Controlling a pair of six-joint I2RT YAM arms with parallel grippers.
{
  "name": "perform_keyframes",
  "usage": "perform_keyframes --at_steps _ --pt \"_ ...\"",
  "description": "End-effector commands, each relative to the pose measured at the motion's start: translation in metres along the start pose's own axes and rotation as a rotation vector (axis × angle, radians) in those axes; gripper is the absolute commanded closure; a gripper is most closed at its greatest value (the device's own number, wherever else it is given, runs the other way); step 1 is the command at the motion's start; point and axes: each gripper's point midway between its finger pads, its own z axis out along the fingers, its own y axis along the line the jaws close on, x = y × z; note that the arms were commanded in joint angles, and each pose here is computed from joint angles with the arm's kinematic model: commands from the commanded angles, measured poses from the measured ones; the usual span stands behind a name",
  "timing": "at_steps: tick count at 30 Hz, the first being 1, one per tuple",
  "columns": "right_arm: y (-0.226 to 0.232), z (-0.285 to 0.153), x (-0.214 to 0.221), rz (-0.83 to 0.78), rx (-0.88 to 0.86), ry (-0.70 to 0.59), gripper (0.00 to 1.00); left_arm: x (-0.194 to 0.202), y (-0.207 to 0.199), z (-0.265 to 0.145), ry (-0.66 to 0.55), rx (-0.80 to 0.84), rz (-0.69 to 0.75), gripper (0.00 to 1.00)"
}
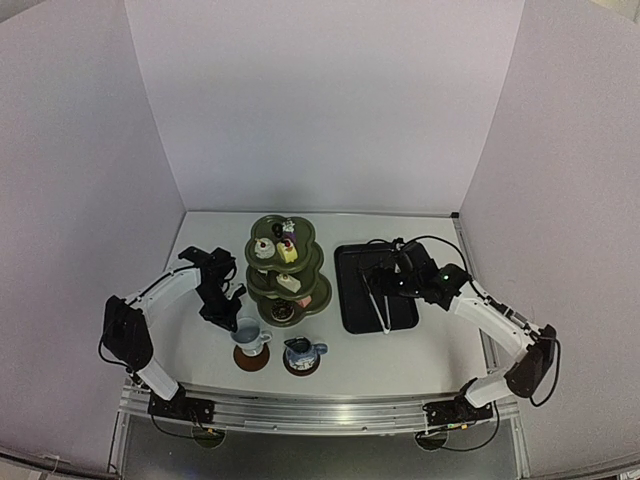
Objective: Serve the afternoon tea
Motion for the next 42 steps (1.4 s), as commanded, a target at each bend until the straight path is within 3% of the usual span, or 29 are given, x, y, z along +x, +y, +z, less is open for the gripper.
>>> perform_keyframes --at_steps 1,6,19,39,42 --pt "0.014 -0.002 -0.013 -0.073 -0.031 -0.022 0.09 0.005 -0.01 -0.006 -0.022 0.026 -0.027 1.0" --pt "0.01 0.001 -0.008 -0.082 -0.017 -0.015 0.09 0.014 0.004 0.018 0.008 -0.004 -0.067 1.0" --pt "0.012 0.009 -0.005 -0.08 -0.024 0.01 0.09 0.001 -0.004 0.004 -0.108 0.02 0.016 1.0" --pt "0.003 0.005 0.0 -0.069 -0.003 0.002 0.09 0.008 0.005 0.026 -0.065 0.015 0.0 1.0" --pt "0.002 0.005 0.0 -0.068 0.001 0.0 0.09 0.008 0.005 0.025 -0.07 0.016 0.001 0.95"
